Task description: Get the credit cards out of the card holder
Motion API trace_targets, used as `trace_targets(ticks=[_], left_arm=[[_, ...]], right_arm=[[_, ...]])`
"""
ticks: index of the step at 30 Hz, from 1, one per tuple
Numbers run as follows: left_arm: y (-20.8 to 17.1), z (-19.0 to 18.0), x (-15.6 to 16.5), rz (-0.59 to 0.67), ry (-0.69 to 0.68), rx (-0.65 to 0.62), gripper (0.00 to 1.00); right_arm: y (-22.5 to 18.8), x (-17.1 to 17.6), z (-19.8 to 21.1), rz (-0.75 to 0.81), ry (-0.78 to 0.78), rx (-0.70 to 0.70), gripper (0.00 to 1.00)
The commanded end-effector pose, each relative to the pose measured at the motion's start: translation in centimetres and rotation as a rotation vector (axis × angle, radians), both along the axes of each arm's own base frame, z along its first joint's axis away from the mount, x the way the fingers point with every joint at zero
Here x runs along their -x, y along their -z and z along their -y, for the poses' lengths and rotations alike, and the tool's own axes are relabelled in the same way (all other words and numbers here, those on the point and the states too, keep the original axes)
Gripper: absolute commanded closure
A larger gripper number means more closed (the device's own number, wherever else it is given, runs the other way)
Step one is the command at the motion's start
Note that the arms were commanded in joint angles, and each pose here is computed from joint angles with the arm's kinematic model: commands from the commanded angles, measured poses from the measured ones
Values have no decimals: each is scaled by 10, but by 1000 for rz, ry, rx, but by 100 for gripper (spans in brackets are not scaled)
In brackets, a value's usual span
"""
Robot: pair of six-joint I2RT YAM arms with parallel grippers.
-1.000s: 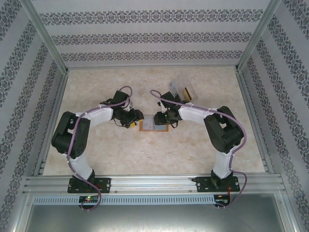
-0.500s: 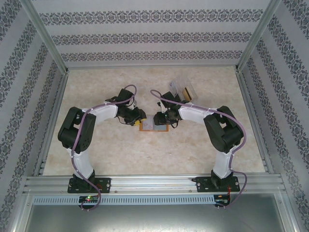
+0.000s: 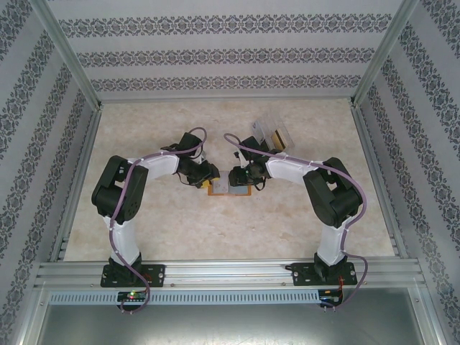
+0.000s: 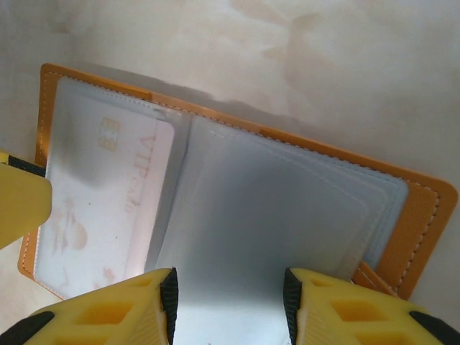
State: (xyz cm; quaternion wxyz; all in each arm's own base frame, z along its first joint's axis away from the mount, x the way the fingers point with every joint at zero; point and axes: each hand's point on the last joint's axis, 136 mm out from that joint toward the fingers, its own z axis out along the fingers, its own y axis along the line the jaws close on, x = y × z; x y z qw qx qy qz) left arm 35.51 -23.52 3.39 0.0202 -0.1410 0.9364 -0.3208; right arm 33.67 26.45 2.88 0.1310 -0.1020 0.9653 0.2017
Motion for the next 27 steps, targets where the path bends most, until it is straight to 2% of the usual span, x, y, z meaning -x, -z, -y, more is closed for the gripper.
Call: trace_targets(ticks=[1,5,23,27], left_arm=[[-3,12,5,-6,46,28,63],[-7,15,4,0,53,48,67],[-22,31,3,38,106,159,67],[-19,28,3,31,105,138,74]], right_arm=[[19,11,7,-64,-2,24,54],[20,10,8,-62,2,27,54],[21,10,9,-66,8,28,54],[18,9,9,-56,15,18,54]])
